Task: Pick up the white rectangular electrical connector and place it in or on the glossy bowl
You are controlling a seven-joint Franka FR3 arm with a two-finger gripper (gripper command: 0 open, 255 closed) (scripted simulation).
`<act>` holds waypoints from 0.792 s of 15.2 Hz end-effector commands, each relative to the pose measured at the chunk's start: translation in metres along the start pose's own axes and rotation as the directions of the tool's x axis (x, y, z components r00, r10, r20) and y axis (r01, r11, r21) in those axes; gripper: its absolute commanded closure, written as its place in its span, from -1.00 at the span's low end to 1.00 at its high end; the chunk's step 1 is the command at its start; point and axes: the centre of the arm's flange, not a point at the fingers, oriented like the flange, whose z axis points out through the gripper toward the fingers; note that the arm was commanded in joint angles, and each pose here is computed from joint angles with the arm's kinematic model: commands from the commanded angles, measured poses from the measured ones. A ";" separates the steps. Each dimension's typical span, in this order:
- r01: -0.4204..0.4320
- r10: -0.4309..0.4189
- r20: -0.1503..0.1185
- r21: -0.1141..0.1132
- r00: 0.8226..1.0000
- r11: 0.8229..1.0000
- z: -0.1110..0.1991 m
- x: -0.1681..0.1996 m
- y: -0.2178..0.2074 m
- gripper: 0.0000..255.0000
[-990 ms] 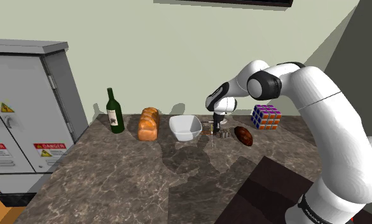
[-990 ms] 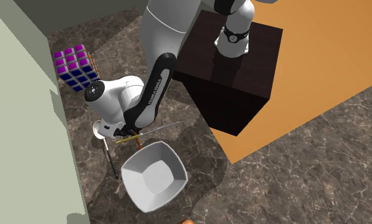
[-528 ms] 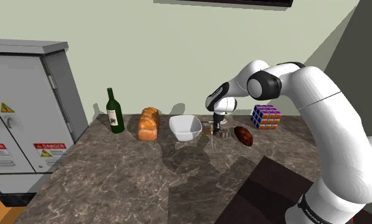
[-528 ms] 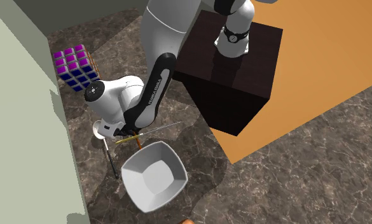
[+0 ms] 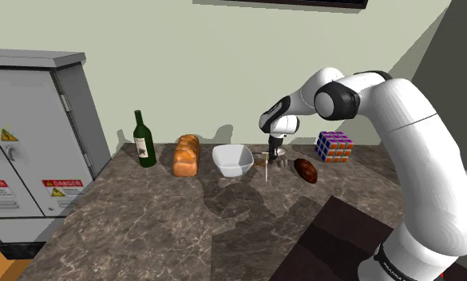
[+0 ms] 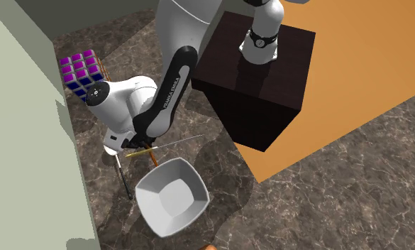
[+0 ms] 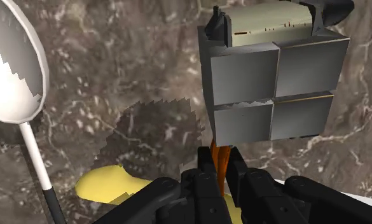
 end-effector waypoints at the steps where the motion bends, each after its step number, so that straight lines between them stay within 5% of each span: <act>1: 0.002 -0.002 -0.002 -0.001 1.000 1.000 -0.011 0.002 -0.003 1.00; 12: 0.002 -0.002 -0.002 -0.001 1.000 1.000 -0.069 0.006 -0.006 1.00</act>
